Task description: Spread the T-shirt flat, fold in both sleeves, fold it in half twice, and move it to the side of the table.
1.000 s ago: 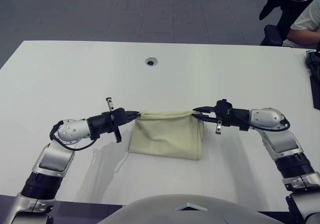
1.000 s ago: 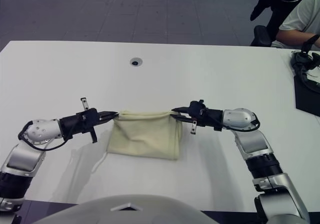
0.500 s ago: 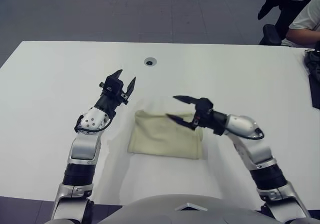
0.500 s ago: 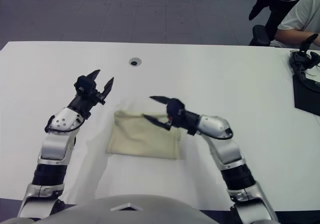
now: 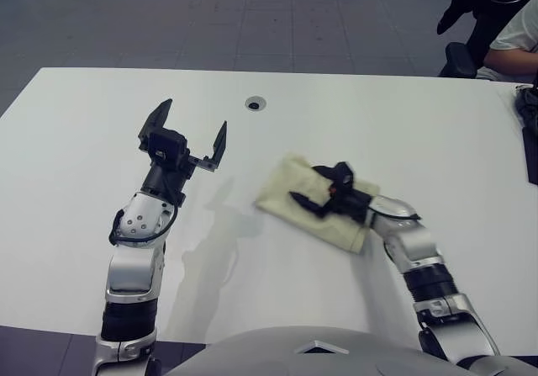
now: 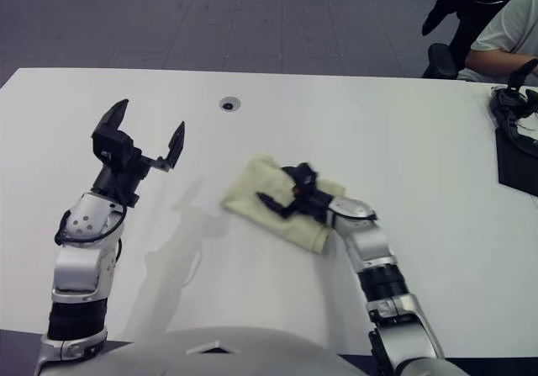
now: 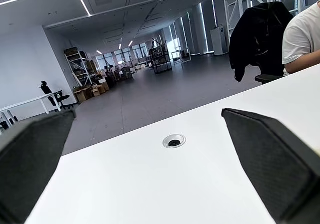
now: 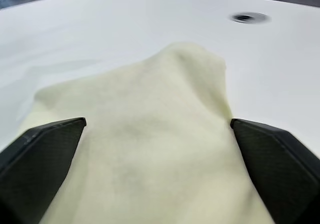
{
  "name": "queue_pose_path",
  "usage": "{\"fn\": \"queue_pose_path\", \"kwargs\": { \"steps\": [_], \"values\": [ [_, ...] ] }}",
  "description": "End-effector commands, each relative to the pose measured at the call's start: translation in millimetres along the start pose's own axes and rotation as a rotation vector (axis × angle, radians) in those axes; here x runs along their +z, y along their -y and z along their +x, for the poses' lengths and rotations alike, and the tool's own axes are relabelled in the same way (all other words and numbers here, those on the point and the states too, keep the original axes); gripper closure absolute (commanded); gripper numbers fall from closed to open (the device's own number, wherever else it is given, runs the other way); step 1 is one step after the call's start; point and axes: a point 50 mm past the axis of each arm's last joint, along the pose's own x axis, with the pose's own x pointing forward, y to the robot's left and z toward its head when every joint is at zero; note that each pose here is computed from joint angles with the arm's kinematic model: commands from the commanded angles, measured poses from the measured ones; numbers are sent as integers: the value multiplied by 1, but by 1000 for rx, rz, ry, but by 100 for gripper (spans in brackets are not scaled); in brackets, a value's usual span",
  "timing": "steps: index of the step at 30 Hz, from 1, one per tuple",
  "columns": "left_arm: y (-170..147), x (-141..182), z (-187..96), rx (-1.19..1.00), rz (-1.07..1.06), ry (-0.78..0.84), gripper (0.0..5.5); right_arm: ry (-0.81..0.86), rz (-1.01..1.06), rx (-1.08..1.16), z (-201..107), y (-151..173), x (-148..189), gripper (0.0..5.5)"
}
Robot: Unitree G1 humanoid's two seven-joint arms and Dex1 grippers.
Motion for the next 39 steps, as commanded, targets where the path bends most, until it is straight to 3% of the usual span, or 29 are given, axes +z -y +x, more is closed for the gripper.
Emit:
{"fn": "queue_pose_path", "kwargs": {
  "steps": [1, 4, 7, 10, 13, 17, 20, 23, 27, 30, 35, 39],
  "values": [
    [4, 3, -7, 0, -30, -6, 11, 9, 214, -378, -74, 40, -9, 10],
    [11, 9, -11, -13, -40, 2, 11, 91, 247, -763, -136, 69, -6, 10],
    [19, 8, -12, -17, -53, 2, 11, 155, 319, -1040, -170, 84, -12, 10],
    [28, 6, -10, -28, -76, 0, 11, 191, 232, -1020, -159, 85, -4, 10],
    [33, 5, -7, -39, -80, 8, 11, 322, -29, -899, -129, 83, 38, 10],
    [35, 4, -2, -31, -78, 35, 11, 623, -355, -789, -104, 60, 105, 10],
    [39, 4, 0, -7, -79, 67, 11, 817, -480, -727, -89, 33, 132, 10],
    [43, 2, 5, 74, -123, 92, 11, 856, -382, -679, -65, 14, 119, 10],
    [57, -5, 4, 121, -216, 94, 11, 740, -210, -576, -26, -18, 59, 10],
    [67, -11, 0, 82, -128, 110, 11, 755, -233, -527, -30, -30, 49, 10],
    [64, -21, 0, 140, -74, 110, 11, 718, -244, -684, -39, -1, 41, 10],
    [58, -23, 1, 175, -86, 125, 11, 717, -204, -703, -36, 0, 36, 10]
  ]
}}
